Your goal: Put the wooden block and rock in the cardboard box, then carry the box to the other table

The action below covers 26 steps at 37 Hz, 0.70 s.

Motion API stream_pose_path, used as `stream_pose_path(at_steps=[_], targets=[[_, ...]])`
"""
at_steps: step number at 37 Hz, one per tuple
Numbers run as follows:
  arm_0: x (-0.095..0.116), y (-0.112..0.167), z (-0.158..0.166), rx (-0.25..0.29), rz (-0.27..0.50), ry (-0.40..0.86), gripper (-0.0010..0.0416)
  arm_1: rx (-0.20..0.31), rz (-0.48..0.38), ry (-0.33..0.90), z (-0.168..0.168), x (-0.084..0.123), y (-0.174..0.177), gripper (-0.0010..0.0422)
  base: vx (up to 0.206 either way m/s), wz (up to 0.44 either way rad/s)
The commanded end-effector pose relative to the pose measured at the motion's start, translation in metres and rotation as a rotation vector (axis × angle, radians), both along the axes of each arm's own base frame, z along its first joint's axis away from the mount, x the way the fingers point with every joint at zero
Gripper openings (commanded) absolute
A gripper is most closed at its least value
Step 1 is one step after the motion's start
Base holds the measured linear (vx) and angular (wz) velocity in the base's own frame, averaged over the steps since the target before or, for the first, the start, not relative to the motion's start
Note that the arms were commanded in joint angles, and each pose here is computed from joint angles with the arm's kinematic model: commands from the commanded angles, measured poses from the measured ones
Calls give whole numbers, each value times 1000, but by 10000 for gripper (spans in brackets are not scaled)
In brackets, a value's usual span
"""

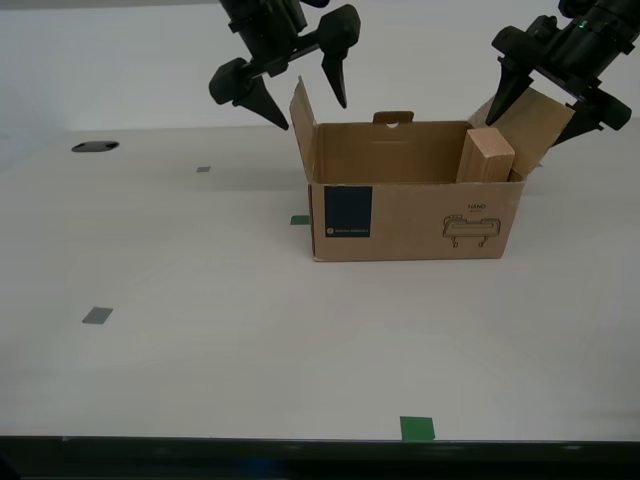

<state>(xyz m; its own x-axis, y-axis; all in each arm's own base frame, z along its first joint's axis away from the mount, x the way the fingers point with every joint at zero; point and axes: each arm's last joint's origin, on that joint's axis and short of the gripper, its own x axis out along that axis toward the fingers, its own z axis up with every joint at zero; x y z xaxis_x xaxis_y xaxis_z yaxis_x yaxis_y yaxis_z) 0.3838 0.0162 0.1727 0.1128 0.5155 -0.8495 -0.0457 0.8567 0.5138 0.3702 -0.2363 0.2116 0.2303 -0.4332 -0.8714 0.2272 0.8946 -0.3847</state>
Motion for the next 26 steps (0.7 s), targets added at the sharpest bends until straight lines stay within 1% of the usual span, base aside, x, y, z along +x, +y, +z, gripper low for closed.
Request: stream_pose_path(at_steps=[1, 7, 9, 11, 14, 16, 26], targets=[[0, 1, 1, 5, 3, -4, 387, 8, 5, 0, -2, 0, 0, 394, 0, 0], [1, 2, 1, 5, 6, -7, 387, 5, 11, -6, -8, 3, -1, 393, 0, 0], [1, 2, 1, 5, 7, -7, 387, 3, 13, -2, -15, 5, -3, 394, 0, 0], [1, 2, 1, 5, 7, -10, 387, 11, 17, -5, -16, 6, -3, 393, 0, 0], [1, 2, 1, 5, 7, -10, 387, 11, 19, -3, -21, 8, -4, 394, 0, 0], [1, 3, 1, 5, 8, -10, 387, 18, 24, -4, -20, 7, -3, 394, 0, 0], [1, 4, 1, 5, 11, -14, 387, 15, 29, -14, -20, 8, -4, 394, 0, 0]])
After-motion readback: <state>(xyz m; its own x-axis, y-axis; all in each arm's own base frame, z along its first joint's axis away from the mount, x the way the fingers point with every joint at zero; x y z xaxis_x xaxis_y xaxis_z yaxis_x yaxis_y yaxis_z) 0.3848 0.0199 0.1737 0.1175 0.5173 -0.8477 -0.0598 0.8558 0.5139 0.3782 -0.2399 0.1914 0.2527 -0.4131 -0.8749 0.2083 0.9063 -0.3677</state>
